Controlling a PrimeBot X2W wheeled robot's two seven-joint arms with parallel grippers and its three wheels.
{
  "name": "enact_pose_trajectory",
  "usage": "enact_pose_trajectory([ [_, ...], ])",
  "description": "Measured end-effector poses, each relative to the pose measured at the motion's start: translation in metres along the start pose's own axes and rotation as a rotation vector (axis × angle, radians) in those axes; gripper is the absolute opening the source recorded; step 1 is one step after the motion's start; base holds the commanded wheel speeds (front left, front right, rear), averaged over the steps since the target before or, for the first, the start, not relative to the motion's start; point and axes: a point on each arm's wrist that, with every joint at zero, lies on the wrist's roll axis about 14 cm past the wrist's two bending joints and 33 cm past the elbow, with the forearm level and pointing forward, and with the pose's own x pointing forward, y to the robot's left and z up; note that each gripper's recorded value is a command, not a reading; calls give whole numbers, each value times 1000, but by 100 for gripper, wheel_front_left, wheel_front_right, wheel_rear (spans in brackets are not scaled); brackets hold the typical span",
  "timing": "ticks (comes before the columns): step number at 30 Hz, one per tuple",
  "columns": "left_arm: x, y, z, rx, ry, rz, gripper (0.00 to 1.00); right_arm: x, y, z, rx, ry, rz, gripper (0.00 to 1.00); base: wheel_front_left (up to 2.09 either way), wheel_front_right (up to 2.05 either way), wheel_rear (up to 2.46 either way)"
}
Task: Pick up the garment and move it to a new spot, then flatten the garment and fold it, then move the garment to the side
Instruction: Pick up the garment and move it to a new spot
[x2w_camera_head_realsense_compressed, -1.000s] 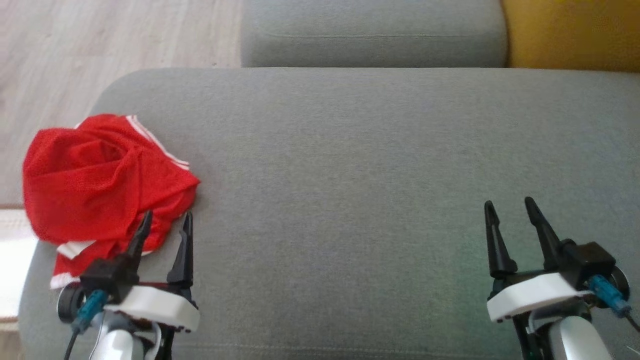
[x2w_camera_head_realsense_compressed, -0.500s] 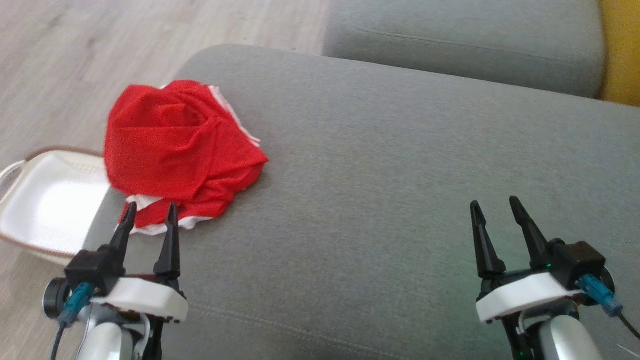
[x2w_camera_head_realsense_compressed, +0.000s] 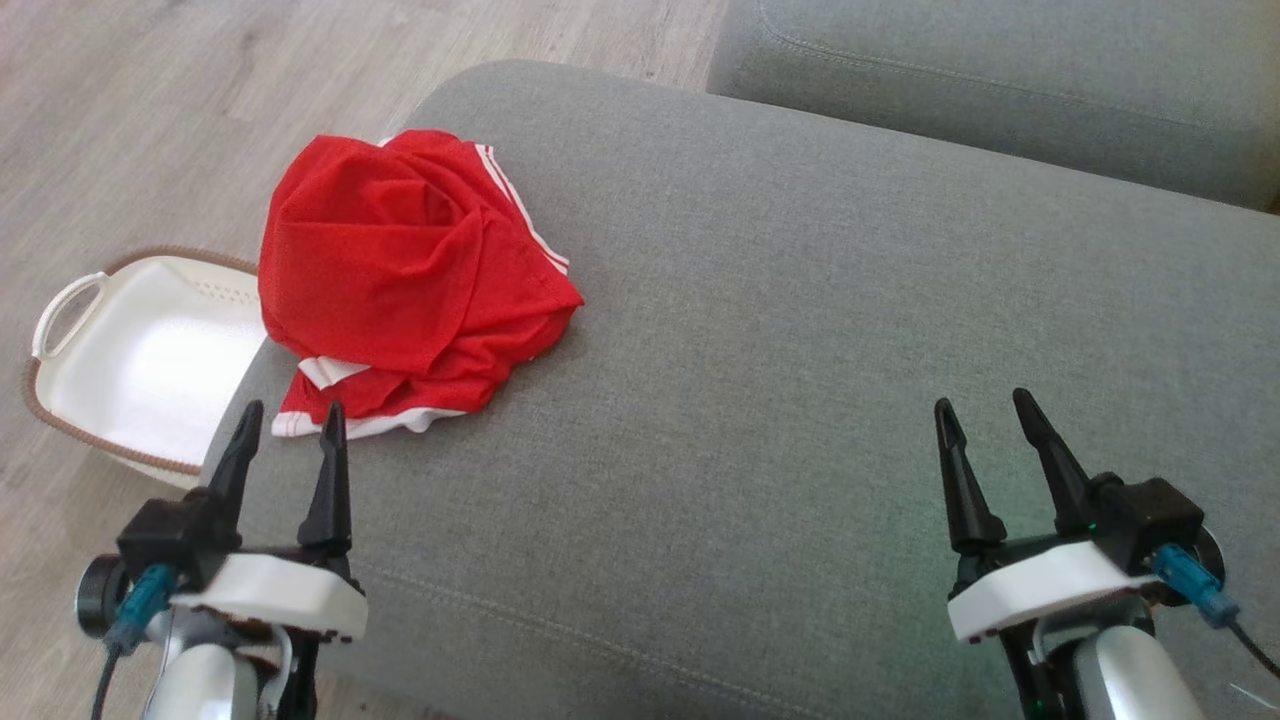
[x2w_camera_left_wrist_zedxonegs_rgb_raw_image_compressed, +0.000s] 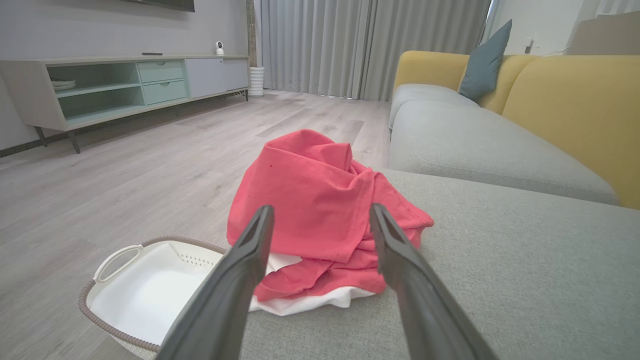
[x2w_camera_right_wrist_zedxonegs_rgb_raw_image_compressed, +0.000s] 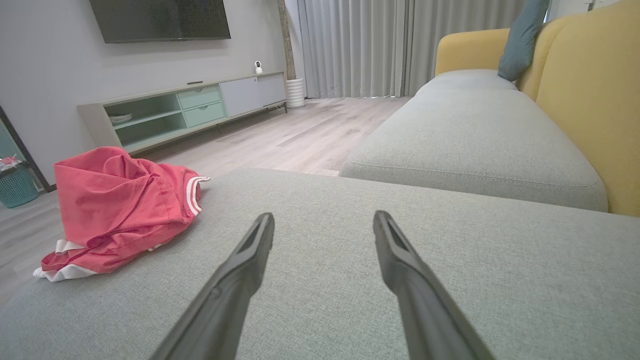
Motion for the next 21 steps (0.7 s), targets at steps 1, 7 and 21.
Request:
enact_pose_trajectory([
  [1,0,1,0,0,0,2,100,0,0,0,1,0,0,100,0,0,0],
  [7,5,1,-1,3,6,3,100,5,-3,1,5,-5,-3,100,0,0,0],
  [21,95,15,0,8,66,-1,100,37,-22,-18,-17,53,-14,100,0,0,0],
])
